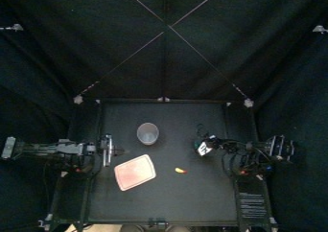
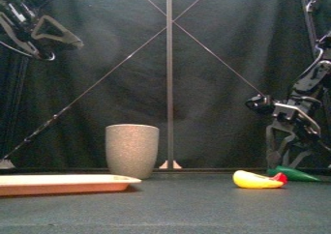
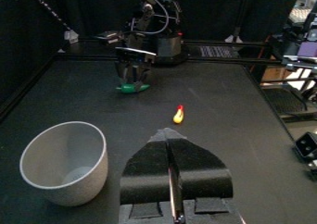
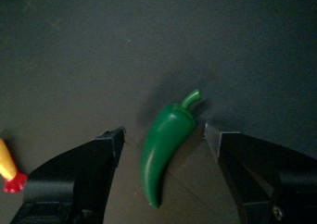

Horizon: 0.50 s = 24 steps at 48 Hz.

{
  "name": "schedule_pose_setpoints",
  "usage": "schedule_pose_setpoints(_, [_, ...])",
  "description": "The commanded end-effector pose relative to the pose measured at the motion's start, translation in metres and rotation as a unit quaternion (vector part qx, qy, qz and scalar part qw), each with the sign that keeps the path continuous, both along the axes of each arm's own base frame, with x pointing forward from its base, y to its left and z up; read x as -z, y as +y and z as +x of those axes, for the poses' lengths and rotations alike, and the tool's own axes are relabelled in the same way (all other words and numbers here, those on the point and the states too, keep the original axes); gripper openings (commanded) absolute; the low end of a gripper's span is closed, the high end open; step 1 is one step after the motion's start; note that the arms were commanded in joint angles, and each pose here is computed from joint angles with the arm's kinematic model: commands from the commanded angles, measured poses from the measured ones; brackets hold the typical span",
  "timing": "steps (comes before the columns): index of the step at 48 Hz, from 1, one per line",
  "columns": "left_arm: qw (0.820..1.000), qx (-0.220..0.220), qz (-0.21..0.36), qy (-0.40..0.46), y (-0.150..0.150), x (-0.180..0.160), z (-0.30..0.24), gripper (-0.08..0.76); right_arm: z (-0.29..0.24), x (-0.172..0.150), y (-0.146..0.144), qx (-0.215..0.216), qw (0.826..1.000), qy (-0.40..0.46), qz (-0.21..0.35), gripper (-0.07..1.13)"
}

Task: Pick the green pepper then place it on the pink plate
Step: Pick the green pepper

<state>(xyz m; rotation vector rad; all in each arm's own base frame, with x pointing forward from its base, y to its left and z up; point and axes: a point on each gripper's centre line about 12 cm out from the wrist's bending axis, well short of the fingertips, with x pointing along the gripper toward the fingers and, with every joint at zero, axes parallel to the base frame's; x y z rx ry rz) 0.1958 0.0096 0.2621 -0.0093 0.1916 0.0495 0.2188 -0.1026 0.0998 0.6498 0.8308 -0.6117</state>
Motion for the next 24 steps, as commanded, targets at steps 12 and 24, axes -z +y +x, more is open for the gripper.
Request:
schedule_pose_setpoints(12, [1.0, 0.003, -0.001, -0.012, -0.001, -0.009, 0.002, 0.091, 0.016, -0.004, -0.004, -0.006, 1.0, -0.009, -0.006, 0.86])
schedule_pose_setpoints(24, [1.0, 0.004, 0.0, -0.009, -0.001, -0.007, 0.001, 0.091, 0.028, -0.016, 0.001, -0.013, 0.999, -0.032, -0.007, 0.71])
